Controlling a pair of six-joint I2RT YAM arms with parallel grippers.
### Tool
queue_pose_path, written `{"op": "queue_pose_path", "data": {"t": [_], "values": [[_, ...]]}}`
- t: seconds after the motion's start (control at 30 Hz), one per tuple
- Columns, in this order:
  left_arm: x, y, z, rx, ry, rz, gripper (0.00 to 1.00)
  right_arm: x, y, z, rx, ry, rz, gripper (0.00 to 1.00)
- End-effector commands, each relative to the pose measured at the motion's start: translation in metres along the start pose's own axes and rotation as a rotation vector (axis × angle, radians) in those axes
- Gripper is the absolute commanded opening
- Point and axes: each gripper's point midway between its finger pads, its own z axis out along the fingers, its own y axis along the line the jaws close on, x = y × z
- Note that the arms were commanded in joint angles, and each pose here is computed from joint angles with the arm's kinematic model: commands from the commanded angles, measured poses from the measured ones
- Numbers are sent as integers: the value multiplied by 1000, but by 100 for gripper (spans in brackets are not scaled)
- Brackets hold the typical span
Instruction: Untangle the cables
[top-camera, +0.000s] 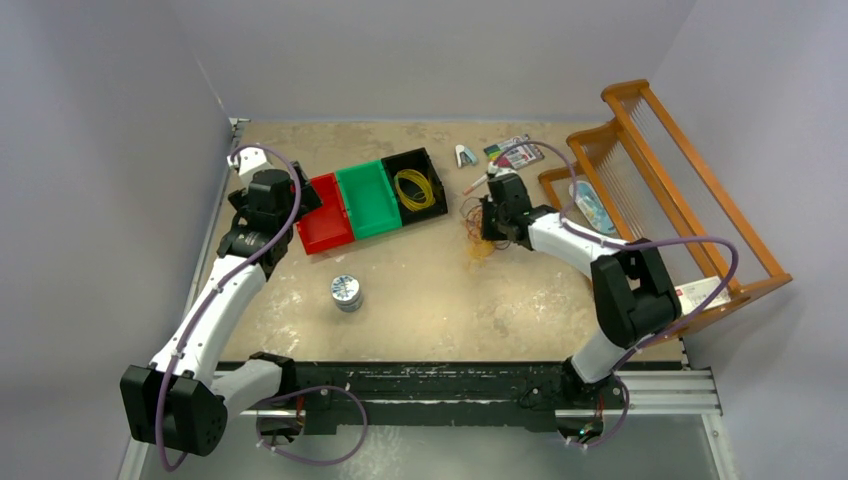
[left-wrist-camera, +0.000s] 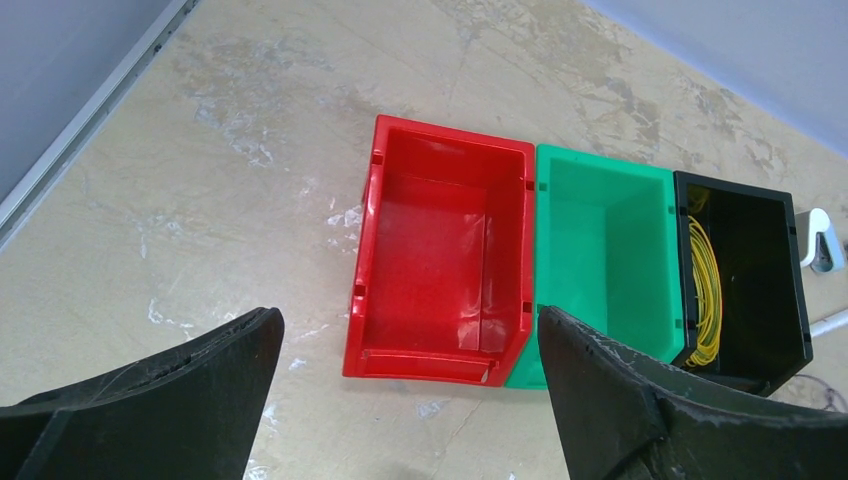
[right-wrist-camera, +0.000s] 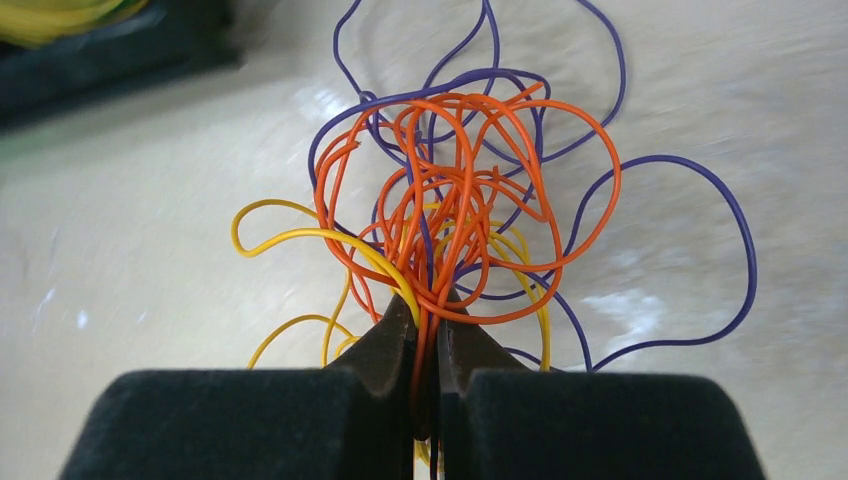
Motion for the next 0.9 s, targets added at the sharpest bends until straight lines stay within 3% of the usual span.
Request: {"op": "queue_pose_path", "data": {"t": [0.0, 0.17, 0.23, 0.33, 0.43, 0.7, 0.87], "values": [[-9, -6, 1, 35, -33, -14, 100, 22, 38, -16, -110, 62, -59, 0], [-6, -5, -1, 37, -27, -9, 100, 29, 55, -30, -146, 63, -92, 4], [-6, -5, -2, 40, -26, -10, 100, 20, 53, -35, -131, 27, -85, 15], [-6, -6, -2, 45, -23, -10, 100, 9, 54, -45, -132, -6, -63, 43], [-6, -6, -2, 48, -20, -9, 100, -7, 50, -53, -104, -60, -69, 56], [0, -18, 2, 97, 10, -4, 100, -26, 32, -63, -28, -147, -41, 66], [2, -28, 2, 140, 22, 5, 99, -44, 30, -58, -88, -185, -63, 68]]}}
